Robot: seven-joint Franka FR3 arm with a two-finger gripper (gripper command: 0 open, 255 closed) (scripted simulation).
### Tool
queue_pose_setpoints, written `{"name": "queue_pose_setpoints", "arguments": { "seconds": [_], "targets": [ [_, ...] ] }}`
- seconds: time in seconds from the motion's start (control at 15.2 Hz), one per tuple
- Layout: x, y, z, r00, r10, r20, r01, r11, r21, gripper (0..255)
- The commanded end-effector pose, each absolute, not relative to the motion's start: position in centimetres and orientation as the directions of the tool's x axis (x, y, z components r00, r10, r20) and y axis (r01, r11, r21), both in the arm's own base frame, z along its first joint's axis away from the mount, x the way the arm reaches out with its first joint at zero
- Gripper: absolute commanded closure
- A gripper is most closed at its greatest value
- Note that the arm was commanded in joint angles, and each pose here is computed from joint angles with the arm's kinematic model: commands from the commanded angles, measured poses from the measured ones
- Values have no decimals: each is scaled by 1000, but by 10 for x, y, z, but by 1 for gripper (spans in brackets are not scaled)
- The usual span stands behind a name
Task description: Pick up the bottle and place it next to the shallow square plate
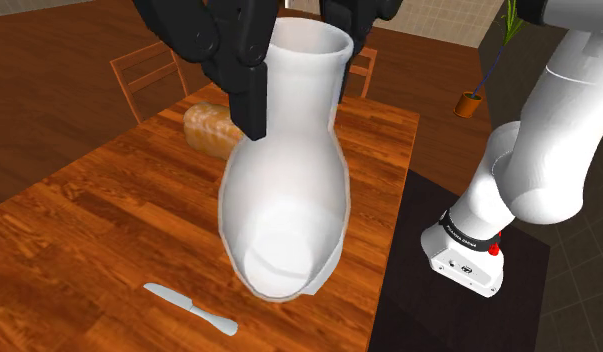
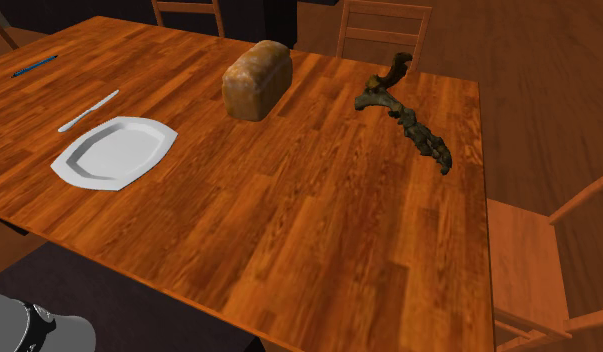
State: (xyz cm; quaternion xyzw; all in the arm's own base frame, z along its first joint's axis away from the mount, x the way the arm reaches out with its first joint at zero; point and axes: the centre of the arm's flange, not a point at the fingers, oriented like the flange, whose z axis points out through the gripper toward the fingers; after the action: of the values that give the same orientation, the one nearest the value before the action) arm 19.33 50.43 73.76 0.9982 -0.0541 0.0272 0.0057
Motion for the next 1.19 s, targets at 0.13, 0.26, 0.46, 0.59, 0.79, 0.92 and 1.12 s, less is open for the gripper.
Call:
{"name": "queue_pose_setpoints", "arguments": {
  "seconds": [0.13, 0.26, 0.46, 0.59, 0.79, 0.92, 1.12],
  "targets": [
    [192, 506, 717, 993, -109, 55, -109, -994, 7, 255],
    [192, 506, 707, 993, -109, 55, -109, -994, 7, 255],
    [192, 506, 691, 993, -109, 55, -109, -994, 7, 255],
    [192, 506, 680, 993, -109, 55, -109, -994, 7, 255],
    [192, 506, 664, 993, -109, 55, -109, -994, 7, 255],
    [192, 506, 654, 993, -109, 55, -109, -994, 7, 255],
    [192, 506, 638, 993, -109, 55, -109, -994, 7, 255]
  ]
}}
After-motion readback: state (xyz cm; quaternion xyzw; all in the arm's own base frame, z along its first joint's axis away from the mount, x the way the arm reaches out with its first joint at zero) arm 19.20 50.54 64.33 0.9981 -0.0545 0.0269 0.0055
